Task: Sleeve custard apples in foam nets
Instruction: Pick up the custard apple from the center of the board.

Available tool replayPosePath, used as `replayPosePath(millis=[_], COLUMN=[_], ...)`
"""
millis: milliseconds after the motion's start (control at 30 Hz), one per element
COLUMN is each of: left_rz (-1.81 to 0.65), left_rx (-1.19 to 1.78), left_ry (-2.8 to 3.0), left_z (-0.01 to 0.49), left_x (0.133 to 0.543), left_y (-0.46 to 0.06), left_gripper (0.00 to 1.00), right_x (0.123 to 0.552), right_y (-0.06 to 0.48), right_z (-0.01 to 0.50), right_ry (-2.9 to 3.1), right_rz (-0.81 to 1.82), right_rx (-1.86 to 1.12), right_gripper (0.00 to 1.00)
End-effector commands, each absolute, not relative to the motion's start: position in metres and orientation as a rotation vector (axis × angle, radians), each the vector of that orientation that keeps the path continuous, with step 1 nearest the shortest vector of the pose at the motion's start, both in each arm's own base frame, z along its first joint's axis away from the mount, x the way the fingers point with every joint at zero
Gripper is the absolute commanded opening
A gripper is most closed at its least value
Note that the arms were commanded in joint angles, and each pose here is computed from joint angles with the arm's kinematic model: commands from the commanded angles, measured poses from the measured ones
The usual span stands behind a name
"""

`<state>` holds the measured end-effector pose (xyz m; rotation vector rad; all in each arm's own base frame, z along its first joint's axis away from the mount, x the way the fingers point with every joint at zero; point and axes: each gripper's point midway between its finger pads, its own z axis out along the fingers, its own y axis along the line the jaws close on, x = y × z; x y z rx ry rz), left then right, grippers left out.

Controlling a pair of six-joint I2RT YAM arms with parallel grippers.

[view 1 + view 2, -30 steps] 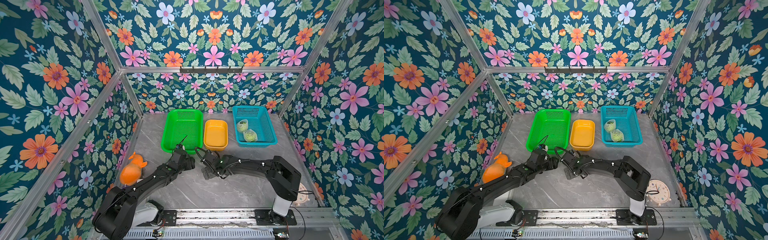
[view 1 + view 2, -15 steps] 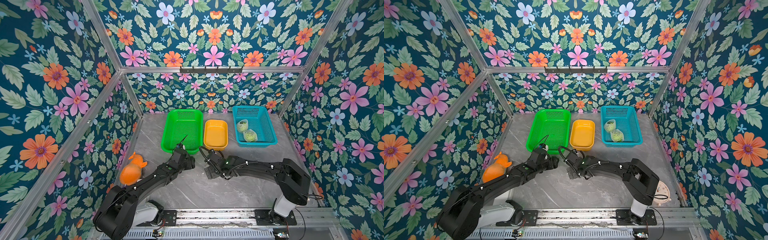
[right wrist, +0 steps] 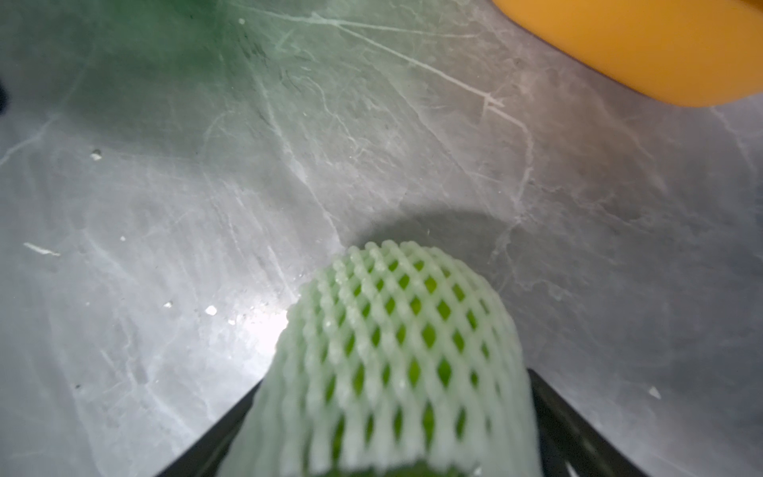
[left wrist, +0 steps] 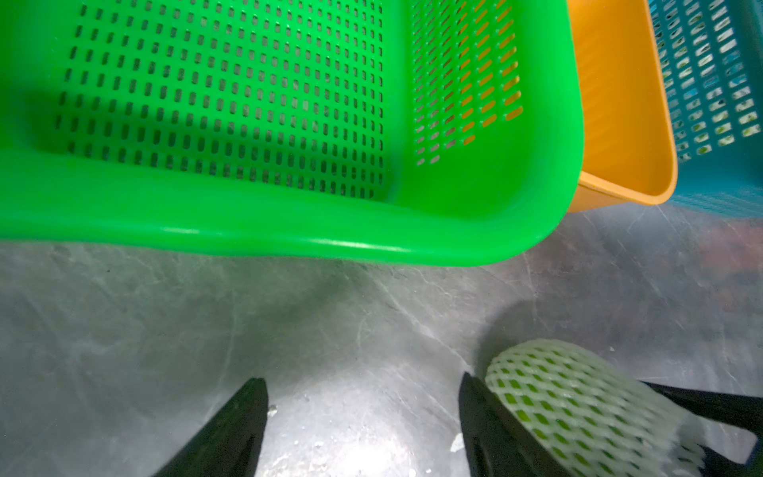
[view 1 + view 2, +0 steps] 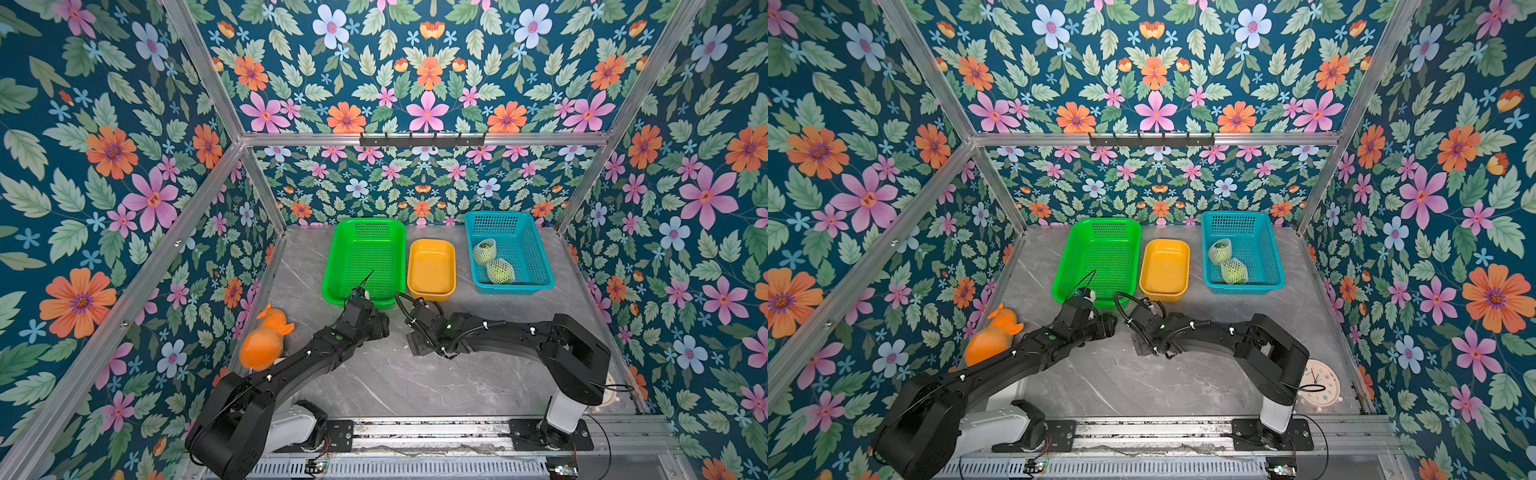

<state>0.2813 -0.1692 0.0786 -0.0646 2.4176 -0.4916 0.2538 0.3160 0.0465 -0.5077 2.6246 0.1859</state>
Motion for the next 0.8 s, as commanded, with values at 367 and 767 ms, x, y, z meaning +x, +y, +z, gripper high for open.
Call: replayPosePath(millis=[367,767], left_rz=[-0.492,-0.693], left_rx=[-0.062,0.036], left_ry=[2.404,2.347], left_z=[0.081,0.106], left_x=[0.282,0.283], left_y=[-0.169,-0.199], left_gripper=[0.77,0.78], right_x=[0.263,0.267], right_y=[0.312,0.301], right_z=[0.047,0.131], right_ry=[2.627,2.66], right_rz=[0.196,0.839], right_rx=[-0.443,-0.223], right_gripper=[0.71,0.66])
